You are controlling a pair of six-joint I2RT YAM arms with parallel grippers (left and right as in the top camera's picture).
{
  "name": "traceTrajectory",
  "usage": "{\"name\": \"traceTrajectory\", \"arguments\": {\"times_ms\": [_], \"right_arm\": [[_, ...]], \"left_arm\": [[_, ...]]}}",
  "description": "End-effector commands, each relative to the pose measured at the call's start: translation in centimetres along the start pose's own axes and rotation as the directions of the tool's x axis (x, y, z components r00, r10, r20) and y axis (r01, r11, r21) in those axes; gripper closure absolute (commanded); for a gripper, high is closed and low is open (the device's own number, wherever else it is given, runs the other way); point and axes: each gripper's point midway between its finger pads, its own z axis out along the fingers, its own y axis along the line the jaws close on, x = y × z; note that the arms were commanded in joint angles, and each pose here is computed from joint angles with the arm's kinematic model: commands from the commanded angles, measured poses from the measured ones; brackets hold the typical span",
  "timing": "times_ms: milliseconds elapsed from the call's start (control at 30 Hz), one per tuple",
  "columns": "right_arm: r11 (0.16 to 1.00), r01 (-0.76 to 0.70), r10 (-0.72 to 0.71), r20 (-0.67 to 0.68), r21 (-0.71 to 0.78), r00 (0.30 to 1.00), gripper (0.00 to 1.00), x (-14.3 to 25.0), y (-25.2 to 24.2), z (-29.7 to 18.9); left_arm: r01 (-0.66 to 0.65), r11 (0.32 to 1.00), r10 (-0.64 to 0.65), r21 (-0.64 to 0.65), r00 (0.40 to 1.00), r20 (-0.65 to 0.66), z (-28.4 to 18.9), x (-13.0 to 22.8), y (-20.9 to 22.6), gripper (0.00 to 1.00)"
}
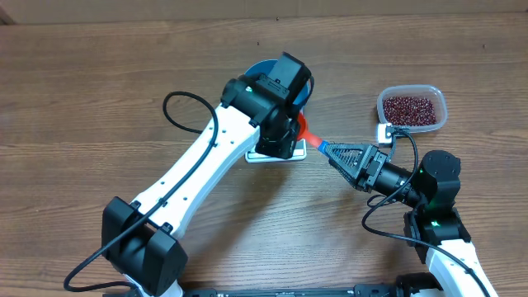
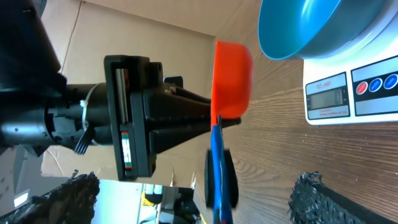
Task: Scoop item into bowl and weigh 150g on scale
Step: 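Move the open right gripper left toward the scoop's blue handle, then close the right gripper on the blue handle beside the left gripper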
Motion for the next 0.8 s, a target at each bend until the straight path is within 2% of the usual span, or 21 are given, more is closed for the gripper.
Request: {"name": "traceTrajectory", "arguments": {"times_ms": [0, 200, 633, 767], "right_arm": [[1.0, 0.023, -0.023, -0.003, -0.021, 1.0, 0.0, -0.2, 1.1, 0.1], [1.0, 0.023, -0.023, -0.003, -0.021, 1.0, 0.07, -0.2, 1.1, 0.1], [1.0, 0.023, -0.024, -0.003, -0.021, 1.0, 0.14, -0.2, 1.1, 0.1], [1.0, 0.023, -0.024, -0.003, -0.021, 1.0, 0.2, -0.2, 1.1, 0.1]], "left_arm": [[0.004, 0.999, -0.003, 0.04, 1.0, -0.024, -1.5, 1.3, -0.3, 0.95], [0.004, 0.999, -0.003, 0.037, 1.0, -0.029, -1.4, 1.8, -0.1, 0.96], [0.018, 0.999, -0.017, 0.035, 1.0, -0.019, -1.0, 3.1, 0.5, 0.96], [0.022, 0.999, -0.021, 0.036, 1.0, -0.018, -1.0, 3.1, 0.5, 0.96]]}}
